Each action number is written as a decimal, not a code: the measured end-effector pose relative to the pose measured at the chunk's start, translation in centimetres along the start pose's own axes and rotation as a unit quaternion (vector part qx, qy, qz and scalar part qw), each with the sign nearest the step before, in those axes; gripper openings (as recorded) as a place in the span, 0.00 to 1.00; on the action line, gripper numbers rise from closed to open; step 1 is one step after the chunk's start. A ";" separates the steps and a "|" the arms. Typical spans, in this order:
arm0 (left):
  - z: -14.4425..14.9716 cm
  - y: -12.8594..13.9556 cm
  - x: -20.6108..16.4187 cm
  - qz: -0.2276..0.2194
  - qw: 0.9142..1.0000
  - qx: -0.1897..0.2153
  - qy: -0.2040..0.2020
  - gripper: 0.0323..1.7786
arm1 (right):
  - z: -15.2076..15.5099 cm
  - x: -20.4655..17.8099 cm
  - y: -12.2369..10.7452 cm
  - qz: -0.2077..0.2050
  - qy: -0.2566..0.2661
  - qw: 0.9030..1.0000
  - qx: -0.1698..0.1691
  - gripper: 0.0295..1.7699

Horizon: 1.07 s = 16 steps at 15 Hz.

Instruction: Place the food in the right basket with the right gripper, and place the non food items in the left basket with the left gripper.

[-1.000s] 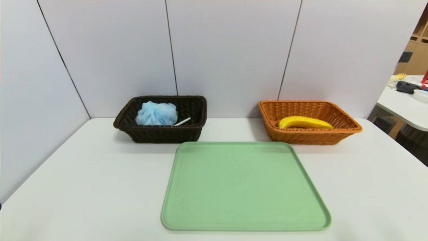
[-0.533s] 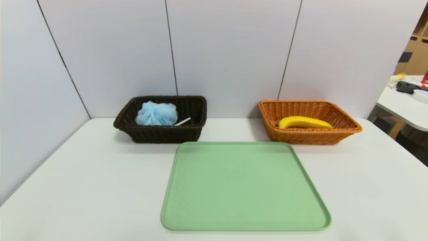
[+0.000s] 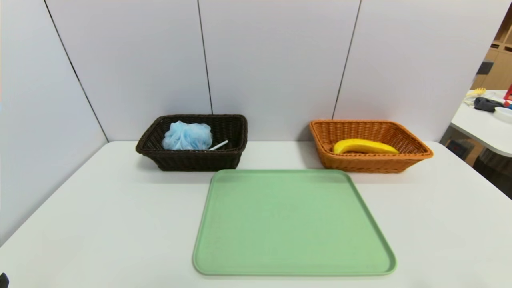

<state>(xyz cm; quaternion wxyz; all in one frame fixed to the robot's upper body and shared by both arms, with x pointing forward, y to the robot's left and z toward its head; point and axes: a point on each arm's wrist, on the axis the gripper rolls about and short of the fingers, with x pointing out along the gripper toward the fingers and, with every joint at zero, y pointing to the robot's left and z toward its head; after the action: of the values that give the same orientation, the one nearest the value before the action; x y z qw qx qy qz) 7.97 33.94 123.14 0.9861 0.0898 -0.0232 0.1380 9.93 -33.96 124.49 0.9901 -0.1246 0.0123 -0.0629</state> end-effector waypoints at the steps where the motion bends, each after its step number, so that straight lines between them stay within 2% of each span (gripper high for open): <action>1: -0.1 0.0 -0.1 0.000 1.000 0.000 -0.002 0.95 | -0.1 -0.1 0.0 0.000 -0.002 1.000 0.000 0.96; 16: -2.4 -0.3 -0.6 -0.010 1.000 0.008 -0.003 0.95 | -3.2 -1.2 0.6 -0.018 -0.014 1.000 0.007 0.96</action>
<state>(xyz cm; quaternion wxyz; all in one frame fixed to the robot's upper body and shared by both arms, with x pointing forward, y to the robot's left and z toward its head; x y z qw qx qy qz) 7.57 33.91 120.65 0.9866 0.0988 -0.0243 0.1279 8.70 -33.96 121.27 0.9898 -0.1183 -0.0039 -0.0791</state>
